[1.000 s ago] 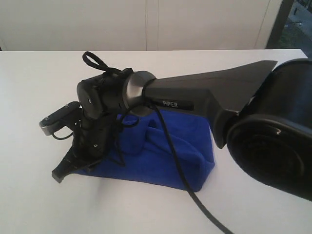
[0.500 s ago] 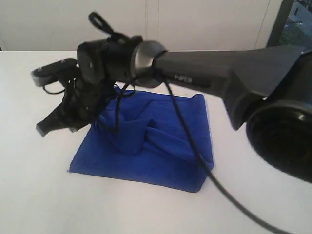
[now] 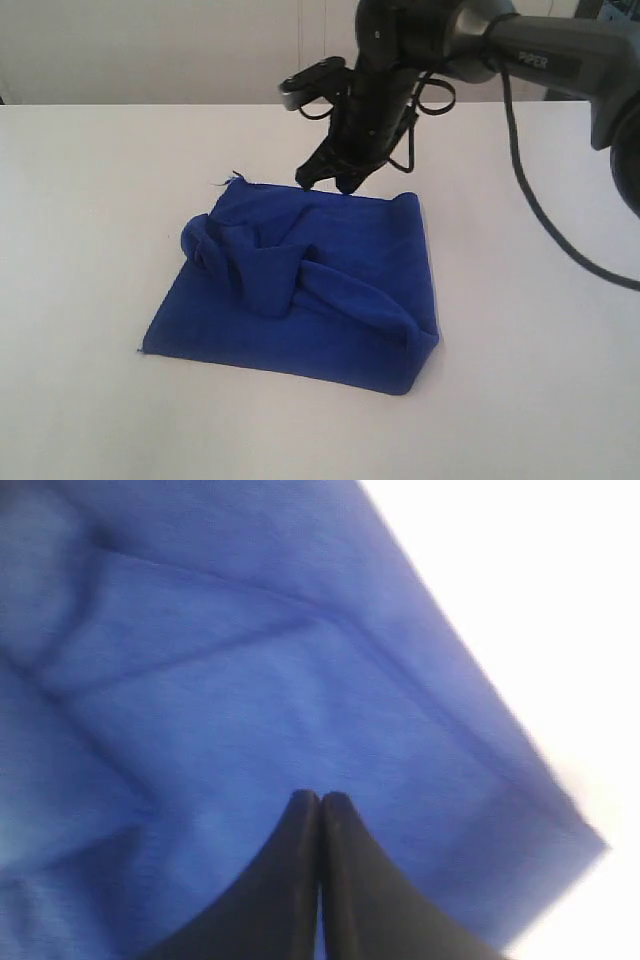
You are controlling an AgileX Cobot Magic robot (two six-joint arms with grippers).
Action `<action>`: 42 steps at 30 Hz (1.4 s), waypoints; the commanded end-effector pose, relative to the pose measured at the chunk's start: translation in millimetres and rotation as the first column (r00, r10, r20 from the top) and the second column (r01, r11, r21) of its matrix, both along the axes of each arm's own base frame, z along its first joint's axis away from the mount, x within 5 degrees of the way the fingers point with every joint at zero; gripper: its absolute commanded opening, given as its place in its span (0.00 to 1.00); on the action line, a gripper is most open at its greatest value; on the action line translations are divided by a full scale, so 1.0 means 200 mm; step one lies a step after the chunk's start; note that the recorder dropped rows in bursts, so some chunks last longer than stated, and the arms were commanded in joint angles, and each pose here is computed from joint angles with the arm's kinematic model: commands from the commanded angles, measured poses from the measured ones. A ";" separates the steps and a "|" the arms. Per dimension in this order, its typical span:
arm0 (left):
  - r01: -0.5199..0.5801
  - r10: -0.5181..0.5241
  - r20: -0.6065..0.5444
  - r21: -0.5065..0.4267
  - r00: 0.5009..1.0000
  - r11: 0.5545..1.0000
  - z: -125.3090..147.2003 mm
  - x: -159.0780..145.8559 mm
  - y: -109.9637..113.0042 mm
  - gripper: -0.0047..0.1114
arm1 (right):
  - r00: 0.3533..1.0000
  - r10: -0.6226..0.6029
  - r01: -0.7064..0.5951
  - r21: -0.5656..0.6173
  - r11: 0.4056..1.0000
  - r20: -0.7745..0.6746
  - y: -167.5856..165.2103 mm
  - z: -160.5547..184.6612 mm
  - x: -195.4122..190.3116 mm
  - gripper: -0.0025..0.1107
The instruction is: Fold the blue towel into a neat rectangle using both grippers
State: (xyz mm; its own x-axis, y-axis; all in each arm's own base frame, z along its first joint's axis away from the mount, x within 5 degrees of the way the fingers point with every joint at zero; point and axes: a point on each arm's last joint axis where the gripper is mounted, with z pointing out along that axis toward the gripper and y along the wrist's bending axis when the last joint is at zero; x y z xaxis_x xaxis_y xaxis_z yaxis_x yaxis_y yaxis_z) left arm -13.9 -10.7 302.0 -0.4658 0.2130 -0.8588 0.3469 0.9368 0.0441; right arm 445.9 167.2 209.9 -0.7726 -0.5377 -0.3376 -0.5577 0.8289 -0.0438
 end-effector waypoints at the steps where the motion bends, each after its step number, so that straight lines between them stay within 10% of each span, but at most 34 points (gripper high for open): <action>1: 0.003 -0.003 -0.003 0.003 1.000 1.000 -0.01 0.00 0.00 0.04 | 0.999 -0.031 0.031 -0.027 0.999 -0.019 -0.19 -0.07 0.07 0.02; 21: 0.003 -0.003 -0.003 0.003 1.000 1.000 -0.01 0.00 0.00 0.04 | 0.945 -0.268 0.207 -0.294 0.933 -0.185 -0.45 -0.40 0.10 0.02; 42: 0.003 -0.003 -0.003 0.003 1.000 1.000 -0.01 0.00 0.00 0.04 | 0.822 -0.429 0.210 -0.501 0.840 -0.374 -0.58 -0.48 -0.34 0.02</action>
State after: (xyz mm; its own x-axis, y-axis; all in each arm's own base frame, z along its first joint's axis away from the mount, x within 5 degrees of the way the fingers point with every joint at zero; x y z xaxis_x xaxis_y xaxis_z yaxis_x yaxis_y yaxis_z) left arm -13.9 -10.7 302.0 -0.4658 0.2130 -0.8588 0.3469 0.9368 0.0441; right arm 398.6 54.0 126.4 -0.9400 -0.2741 0.2034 -0.3243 0.9030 -0.2818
